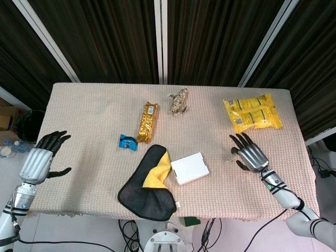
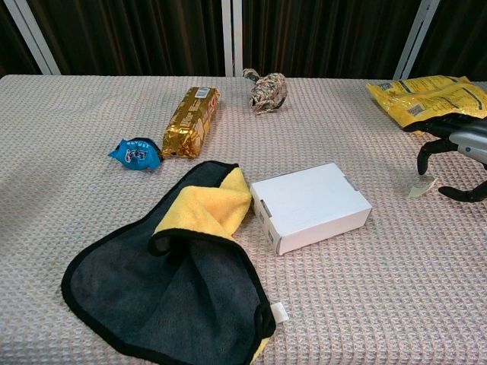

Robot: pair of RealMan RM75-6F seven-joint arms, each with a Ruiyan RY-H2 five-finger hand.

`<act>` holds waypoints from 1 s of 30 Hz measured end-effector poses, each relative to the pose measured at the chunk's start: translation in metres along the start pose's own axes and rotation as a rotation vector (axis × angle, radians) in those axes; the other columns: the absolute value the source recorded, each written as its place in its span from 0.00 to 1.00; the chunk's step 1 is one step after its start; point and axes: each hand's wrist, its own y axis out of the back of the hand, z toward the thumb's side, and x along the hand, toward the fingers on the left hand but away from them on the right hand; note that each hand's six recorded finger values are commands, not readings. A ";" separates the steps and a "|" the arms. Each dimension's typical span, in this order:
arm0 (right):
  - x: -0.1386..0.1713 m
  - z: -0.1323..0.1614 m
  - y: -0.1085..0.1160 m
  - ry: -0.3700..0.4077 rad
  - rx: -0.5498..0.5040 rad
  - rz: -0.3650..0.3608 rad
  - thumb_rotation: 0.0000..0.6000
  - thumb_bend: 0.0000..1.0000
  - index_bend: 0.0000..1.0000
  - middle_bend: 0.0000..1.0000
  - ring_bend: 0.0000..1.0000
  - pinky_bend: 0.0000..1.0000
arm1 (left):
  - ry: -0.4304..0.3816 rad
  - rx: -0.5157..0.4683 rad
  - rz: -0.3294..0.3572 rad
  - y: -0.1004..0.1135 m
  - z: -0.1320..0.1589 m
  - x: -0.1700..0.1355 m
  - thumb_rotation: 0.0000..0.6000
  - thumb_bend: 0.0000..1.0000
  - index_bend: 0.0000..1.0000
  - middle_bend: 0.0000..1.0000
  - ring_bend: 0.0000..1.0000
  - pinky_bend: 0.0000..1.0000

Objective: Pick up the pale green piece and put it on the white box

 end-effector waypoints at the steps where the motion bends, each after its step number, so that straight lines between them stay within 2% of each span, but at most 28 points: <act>1: 0.000 0.000 0.000 0.000 0.001 0.001 1.00 0.36 0.43 0.02 0.00 0.00 | 0.000 0.000 0.000 0.000 0.000 0.000 1.00 0.00 0.15 0.10 0.08 0.13; 30: -0.007 0.001 -0.006 0.000 0.012 0.000 1.00 0.38 0.53 0.03 0.00 0.00 | 0.012 0.001 -0.020 -0.004 -0.004 0.001 1.00 0.00 0.15 0.10 0.08 0.13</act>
